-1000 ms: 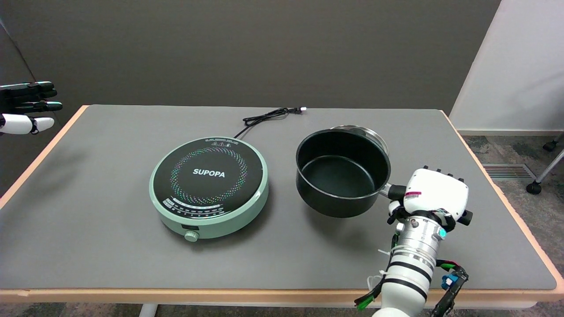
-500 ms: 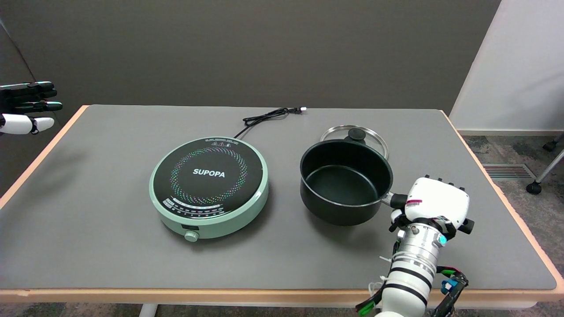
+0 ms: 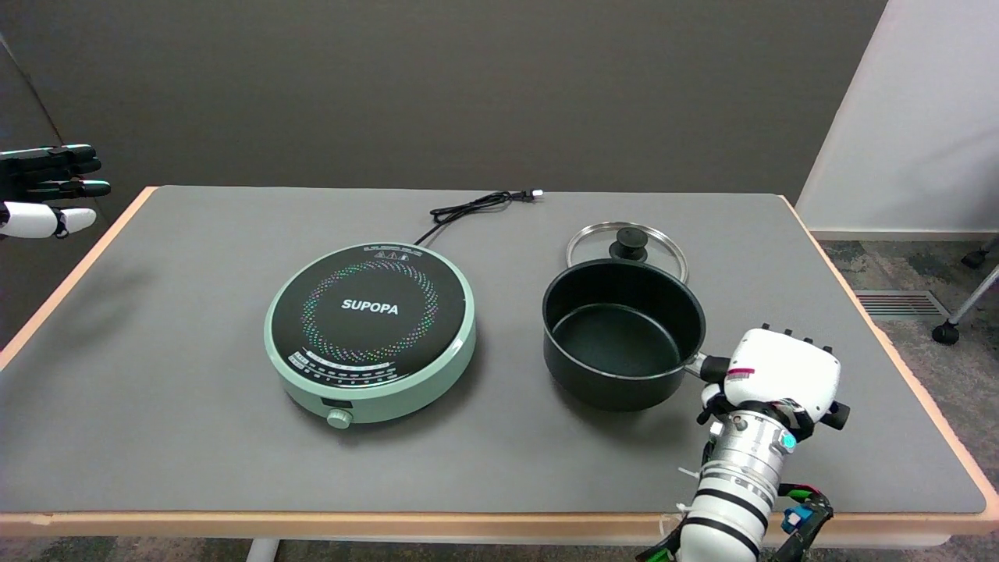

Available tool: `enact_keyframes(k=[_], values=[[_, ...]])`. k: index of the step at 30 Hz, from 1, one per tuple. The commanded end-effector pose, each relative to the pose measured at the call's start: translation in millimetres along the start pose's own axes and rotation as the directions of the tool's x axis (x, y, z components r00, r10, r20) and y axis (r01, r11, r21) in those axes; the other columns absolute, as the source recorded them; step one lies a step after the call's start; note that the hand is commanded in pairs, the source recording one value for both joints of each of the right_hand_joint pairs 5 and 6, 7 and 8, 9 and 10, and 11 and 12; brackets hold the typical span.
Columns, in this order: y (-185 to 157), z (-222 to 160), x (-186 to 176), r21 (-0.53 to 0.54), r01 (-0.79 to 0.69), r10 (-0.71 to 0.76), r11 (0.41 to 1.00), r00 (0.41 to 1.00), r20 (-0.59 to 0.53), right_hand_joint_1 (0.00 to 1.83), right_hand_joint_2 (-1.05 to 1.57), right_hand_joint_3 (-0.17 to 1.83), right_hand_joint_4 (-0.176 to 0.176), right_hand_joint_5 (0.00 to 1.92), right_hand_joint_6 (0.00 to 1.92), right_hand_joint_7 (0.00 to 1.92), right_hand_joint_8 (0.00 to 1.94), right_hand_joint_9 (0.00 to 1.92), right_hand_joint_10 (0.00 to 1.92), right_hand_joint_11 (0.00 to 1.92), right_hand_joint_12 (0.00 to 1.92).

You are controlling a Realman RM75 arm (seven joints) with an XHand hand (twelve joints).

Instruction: Place the pot onto the table.

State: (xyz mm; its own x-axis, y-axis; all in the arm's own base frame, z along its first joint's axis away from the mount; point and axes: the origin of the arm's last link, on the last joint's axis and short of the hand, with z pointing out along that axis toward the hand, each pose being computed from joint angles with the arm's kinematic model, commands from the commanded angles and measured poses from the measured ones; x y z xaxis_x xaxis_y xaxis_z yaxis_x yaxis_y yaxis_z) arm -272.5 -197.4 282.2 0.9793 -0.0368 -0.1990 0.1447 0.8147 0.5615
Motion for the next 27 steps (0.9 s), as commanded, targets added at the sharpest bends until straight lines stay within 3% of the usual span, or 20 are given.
enact_keyframes(k=[1,27], values=[[1.6,5.3,-16.3,-0.022,0.003,-0.003,1.0,1.0,0.005,0.97,1.1,1.01,-0.035,1.92,1.92,1.92,1.92,1.92,1.92,1.92,1.92],[4.3,4.1,-31.8,-0.031,-0.001,0.003,1.0,0.999,0.048,0.97,1.05,1.04,-0.032,1.92,1.92,1.92,1.92,1.92,1.92,1.92,1.92]])
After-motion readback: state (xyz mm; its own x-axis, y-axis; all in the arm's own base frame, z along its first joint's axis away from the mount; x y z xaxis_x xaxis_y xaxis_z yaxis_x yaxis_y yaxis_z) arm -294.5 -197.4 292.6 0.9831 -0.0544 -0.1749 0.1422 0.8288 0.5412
